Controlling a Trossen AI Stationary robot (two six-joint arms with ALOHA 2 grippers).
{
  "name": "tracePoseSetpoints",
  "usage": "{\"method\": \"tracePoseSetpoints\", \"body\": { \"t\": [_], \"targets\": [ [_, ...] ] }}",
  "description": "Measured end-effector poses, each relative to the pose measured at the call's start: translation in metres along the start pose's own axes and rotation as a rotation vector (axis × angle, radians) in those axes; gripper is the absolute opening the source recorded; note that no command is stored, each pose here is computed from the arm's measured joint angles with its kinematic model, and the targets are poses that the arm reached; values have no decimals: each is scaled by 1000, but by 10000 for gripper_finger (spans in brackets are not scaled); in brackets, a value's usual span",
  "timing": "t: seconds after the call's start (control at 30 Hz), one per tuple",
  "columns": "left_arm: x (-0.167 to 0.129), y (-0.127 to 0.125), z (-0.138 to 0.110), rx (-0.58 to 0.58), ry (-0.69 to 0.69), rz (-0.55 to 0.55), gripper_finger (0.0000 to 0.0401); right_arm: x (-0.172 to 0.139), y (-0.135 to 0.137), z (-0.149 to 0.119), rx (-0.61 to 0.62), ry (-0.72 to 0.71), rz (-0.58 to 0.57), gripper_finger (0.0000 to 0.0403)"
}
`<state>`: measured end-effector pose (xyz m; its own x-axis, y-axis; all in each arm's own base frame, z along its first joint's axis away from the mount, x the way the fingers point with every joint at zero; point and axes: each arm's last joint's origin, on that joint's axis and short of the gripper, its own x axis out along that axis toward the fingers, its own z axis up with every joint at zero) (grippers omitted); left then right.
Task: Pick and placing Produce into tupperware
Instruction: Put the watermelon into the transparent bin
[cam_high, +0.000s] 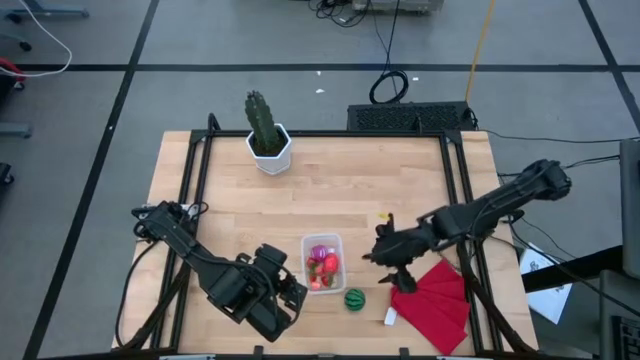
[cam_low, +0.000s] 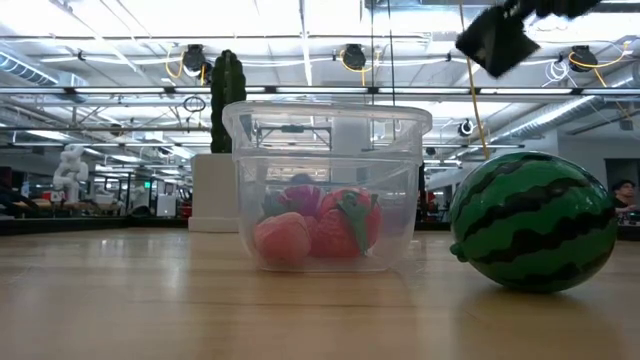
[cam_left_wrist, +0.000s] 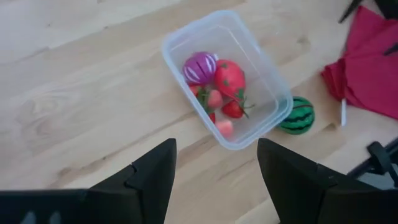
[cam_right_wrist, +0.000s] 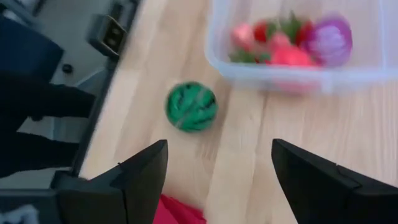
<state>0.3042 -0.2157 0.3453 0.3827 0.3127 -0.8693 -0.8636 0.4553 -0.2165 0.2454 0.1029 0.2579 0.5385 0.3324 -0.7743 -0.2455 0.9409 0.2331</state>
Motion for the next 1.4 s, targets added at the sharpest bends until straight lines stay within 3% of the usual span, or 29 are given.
{"method": "tracePoseSetpoints", "body": {
  "t": [0.13,0.33,0.73,0.83,0.9,1.03,1.13,1.3,1.4],
  "targets": [
    [1,-1,1,7,5,-1,230,19,0,-4,113,75,-36,279],
    [1,-1,1,15,5,0,230,30,1,-7,132,138,20,279],
    [1,-1,1,17,6,0,230,23,4,12,190,-56,83,279],
    [1,-1,1,23,6,0,230,17,4,17,106,-124,88,279],
    [1,-1,1,24,6,0,230,9,2,20,30,-180,11,279],
    [1,-1,1,34,16,1,230,-15,11,27,-113,-315,-332,279],
    [1,0,0,60,39,4,230,-33,24,40,-129,-442,-523,279],
    [-1,0,-3,153,53,1,230,-35,40,66,-79,-640,-513,279],
    [-6,2,-6,220,60,-14,230,-19,40,73,-84,-608,-530,279]
  ]
}}
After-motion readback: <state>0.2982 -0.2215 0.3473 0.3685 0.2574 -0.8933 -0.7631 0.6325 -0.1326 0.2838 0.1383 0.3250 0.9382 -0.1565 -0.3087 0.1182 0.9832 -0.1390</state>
